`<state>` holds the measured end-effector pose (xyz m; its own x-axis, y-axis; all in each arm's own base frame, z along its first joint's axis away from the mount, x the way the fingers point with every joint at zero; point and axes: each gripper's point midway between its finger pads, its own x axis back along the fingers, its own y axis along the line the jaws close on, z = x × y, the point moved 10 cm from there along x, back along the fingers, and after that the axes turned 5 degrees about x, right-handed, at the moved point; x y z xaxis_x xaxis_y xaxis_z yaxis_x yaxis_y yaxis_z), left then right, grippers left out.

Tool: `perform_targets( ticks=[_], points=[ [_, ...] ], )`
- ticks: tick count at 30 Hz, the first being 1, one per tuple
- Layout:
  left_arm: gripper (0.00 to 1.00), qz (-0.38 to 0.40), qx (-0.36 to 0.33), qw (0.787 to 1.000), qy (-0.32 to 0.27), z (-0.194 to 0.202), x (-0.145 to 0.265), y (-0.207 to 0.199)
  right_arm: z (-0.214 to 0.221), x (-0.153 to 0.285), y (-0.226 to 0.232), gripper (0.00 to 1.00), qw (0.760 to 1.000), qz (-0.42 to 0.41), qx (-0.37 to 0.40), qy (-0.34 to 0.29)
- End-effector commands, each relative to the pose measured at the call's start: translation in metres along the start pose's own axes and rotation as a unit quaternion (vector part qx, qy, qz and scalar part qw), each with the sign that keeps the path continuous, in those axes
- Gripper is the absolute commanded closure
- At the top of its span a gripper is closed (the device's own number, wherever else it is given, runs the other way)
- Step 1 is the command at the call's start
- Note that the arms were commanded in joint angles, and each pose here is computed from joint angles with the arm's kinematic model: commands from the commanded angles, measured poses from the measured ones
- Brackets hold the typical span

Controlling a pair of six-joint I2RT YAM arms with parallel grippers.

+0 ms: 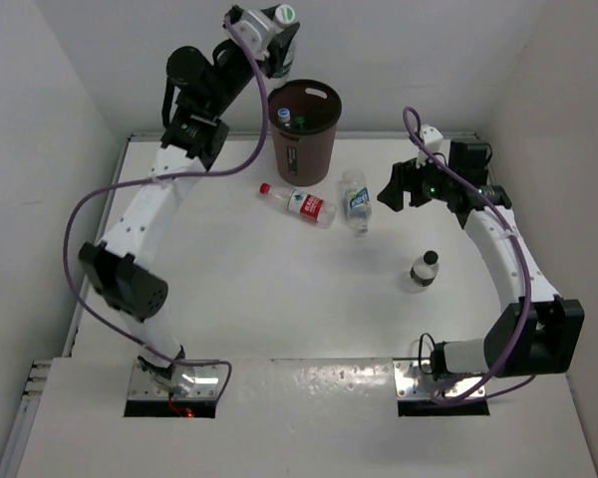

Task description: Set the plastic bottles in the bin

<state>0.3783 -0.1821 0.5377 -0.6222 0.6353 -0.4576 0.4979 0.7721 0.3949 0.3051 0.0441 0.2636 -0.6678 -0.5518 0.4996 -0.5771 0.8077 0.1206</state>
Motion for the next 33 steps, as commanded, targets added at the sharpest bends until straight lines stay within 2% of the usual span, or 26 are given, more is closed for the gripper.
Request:
perform_targets(
  ticks=[1,3,4,6,8,11,15,18,20,21,22,23,24,30,31,33],
  points=[
    [1.0,-0.032,0.161,0.982,-0.094,0.038,-0.033,0.019,-0.001,-0.001,0.005,0.24,1.0,-0.013,0.01,-0.011],
    [1.0,-0.027,0.184,0.975,-0.125,0.045,-0.043,0.023,0.003,0.001,0.006,0.24,1.0,-0.01,0.008,-0.003],
    [1.0,-0.032,0.212,0.969,-0.125,0.07,-0.049,0.025,0.004,0.002,0.006,0.24,1.0,-0.008,0.007,-0.001],
    [1.0,-0.041,0.223,0.965,-0.131,0.081,-0.056,0.026,0.008,0.003,0.007,0.24,1.0,-0.006,0.006,0.005],
    [1.0,-0.051,0.235,0.964,-0.114,0.113,-0.06,0.026,0.009,0.003,0.007,0.24,1.0,-0.002,0.006,0.009],
    [1.0,-0.054,0.254,0.961,-0.097,0.135,-0.061,0.025,0.01,0.001,0.007,0.24,1.0,-0.002,0.005,0.016],
    [1.0,-0.037,0.304,0.951,-0.04,0.171,-0.049,0.017,0.008,-0.002,0.007,0.24,1.0,-0.004,0.006,0.02],
    [0.97,-0.03,0.329,0.944,-0.002,0.179,-0.035,0.006,0.004,-0.011,0.005,0.24,1.0,-0.006,0.021,0.019],
    [0.85,-0.023,0.336,0.941,0.016,0.179,-0.024,-0.001,0.001,-0.024,0.007,0.24,0.999,-0.019,0.043,0.028],
    [0.54,-0.029,0.342,0.939,0.033,0.183,-0.02,0.002,-0.005,-0.029,0.008,0.24,0.998,-0.017,0.062,0.025],
    [0.3,-0.031,0.347,0.936,0.046,0.186,-0.018,0.0,-0.005,-0.038,0.011,0.24,0.996,-0.029,0.077,0.034],
    [0.09,-0.038,0.348,0.935,0.06,0.182,-0.018,0.002,-0.008,-0.048,0.014,0.24,0.995,-0.034,0.089,0.039],
    [0.0,-0.047,0.346,0.935,0.06,0.174,-0.017,0.01,-0.017,-0.052,0.014,0.24,0.993,-0.036,0.112,0.033],
    [0.0,-0.093,0.301,0.949,0.015,0.111,0.006,0.064,-0.038,-0.108,0.047,0.26,0.972,-0.044,0.22,0.076],
    [0.0,-0.097,0.287,0.953,-0.007,0.083,0.012,0.073,-0.046,-0.118,0.056,0.26,0.968,-0.037,0.236,0.077],
    [0.0,-0.118,0.273,0.955,0.0,0.073,0.031,0.088,-0.041,-0.142,0.065,0.26,0.959,-0.029,0.261,0.104]
  ],
)
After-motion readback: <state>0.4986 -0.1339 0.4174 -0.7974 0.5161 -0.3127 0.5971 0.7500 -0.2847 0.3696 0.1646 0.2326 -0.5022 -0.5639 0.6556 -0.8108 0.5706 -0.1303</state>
